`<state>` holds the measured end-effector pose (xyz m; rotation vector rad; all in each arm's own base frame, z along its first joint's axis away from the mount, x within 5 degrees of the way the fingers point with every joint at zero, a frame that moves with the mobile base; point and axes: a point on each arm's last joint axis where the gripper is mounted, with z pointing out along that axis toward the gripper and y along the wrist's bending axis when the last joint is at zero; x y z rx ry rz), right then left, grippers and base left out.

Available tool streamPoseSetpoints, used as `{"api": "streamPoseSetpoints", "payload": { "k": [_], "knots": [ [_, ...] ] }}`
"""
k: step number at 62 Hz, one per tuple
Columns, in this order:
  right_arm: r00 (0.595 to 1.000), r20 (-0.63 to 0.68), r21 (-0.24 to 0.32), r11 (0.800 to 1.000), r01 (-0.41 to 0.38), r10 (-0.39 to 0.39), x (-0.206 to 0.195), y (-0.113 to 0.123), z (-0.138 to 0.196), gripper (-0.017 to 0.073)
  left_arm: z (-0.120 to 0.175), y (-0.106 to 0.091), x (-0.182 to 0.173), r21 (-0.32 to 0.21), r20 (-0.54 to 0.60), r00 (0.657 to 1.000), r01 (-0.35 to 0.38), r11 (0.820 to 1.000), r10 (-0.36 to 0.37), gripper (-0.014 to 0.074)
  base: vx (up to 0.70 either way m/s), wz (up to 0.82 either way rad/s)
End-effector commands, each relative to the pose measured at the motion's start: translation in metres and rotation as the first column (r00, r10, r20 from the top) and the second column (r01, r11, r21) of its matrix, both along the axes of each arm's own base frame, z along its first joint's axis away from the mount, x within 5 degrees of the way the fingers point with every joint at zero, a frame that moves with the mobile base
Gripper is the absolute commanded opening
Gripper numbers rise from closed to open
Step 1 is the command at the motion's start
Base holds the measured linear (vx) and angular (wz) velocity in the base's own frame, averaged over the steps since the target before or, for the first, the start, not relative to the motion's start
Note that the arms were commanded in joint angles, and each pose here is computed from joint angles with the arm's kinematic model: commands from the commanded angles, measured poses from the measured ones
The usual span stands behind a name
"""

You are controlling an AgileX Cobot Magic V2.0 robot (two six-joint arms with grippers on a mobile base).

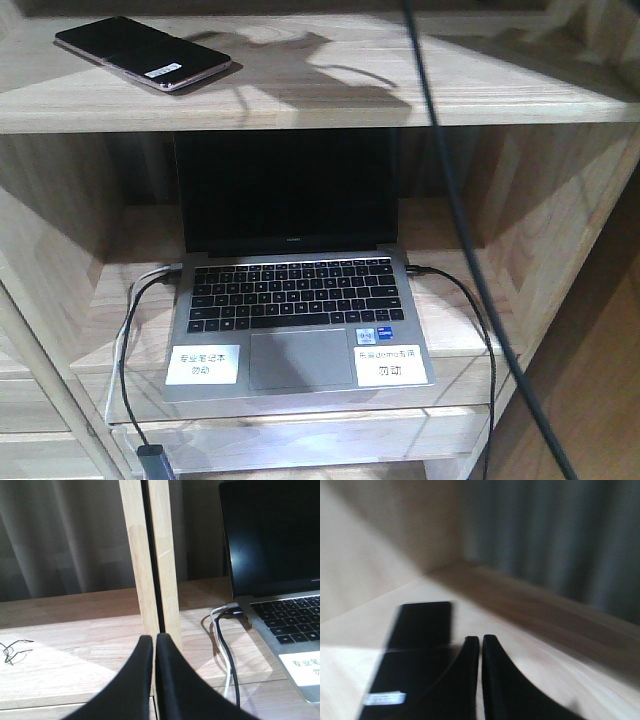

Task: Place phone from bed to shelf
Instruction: 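Withdraw the open right gripper away from the phone and shelf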

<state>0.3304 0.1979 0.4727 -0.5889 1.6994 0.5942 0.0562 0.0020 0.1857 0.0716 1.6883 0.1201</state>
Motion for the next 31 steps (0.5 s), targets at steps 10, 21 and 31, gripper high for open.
{"api": "streamPoseSetpoints", "payload": {
  "k": [10,21,31],
  "knots": [
    [0.977,0.151,0.090,0.987,0.136,-0.148,-0.056,-0.044,0.001,-0.0005,0.015,0.000,-0.001,-0.011,0.107,0.994,0.002,1.000,-0.001,0.0001,0.00,0.00],
    [0.964,0.175,0.118,0.976,0.181,-0.199,-0.101,-0.072,-0.016,-0.0005,0.015,0.000,-0.001,-0.011,0.107,0.994,0.002,1.000,-0.001,0.0001,0.00,0.00],
    [0.953,0.202,0.142,0.969,0.201,-0.228,-0.140,-0.095,-0.030,-0.0005,0.015,0.000,-0.001,-0.011,0.107,0.994,0.002,1.000,-0.001,0.0001,0.00,0.00]
  ]
}}
